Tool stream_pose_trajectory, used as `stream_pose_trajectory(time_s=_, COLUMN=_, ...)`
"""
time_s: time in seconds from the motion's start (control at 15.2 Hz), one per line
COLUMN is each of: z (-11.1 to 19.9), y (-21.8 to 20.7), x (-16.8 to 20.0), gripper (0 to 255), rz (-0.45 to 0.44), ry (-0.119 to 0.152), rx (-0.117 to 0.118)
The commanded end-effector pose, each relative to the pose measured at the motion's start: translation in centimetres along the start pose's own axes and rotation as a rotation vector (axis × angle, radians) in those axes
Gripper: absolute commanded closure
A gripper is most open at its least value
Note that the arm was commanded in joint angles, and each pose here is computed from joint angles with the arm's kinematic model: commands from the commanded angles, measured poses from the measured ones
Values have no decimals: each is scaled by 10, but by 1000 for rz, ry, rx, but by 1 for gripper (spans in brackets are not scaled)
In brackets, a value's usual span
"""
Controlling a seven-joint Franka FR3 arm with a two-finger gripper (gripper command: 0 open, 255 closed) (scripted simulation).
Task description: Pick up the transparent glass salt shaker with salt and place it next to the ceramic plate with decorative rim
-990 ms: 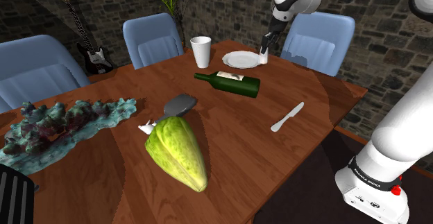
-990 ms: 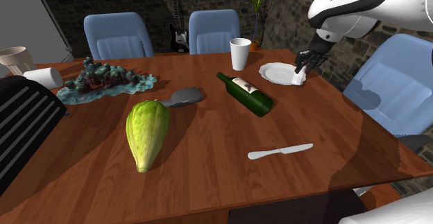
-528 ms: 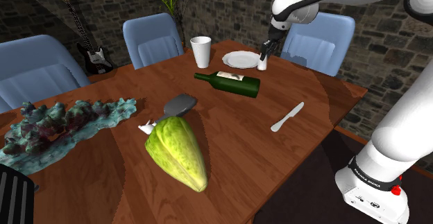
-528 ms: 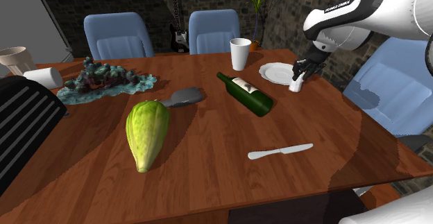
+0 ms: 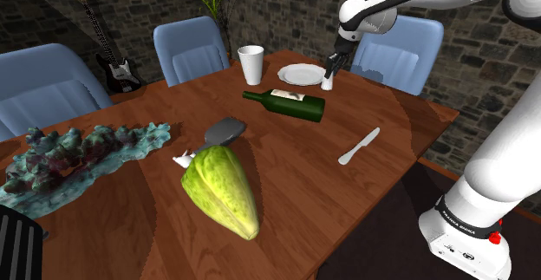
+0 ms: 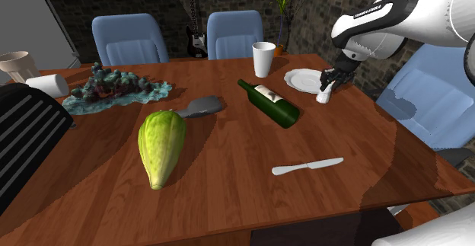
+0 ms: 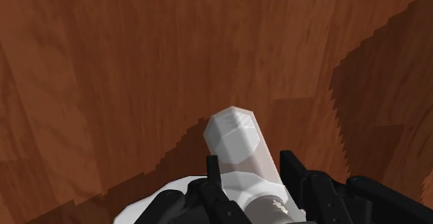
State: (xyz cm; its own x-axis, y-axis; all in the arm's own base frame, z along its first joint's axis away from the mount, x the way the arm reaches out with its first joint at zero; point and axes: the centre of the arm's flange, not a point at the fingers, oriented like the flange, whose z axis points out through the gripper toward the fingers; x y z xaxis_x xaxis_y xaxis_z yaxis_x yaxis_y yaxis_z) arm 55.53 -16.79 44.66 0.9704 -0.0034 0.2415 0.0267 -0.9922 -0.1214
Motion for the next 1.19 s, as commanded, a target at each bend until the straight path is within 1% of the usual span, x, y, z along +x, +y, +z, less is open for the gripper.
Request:
stream_pose_trajectory(time_s=0.0, z=0, y=0, x=0, gripper=255, rz=0, ry=0, rx=0)
stream_pose_trajectory(time_s=0.07, z=0, y=0, x=0, gripper=0, rz=0, ry=0, rx=0)
stream_pose_trajectory(time_s=0.4, z=0, y=0, x=0, gripper=0, rz=0, ry=0, rx=0)
stream_pose_trajectory(time_s=0.66, z=-50, y=0, x=0, gripper=0, rz=0, ry=0, rx=0)
stream_pose_trajectory(time_s=1.12, z=-50, y=0, x=0, gripper=0, rz=0, ry=0, rx=0)
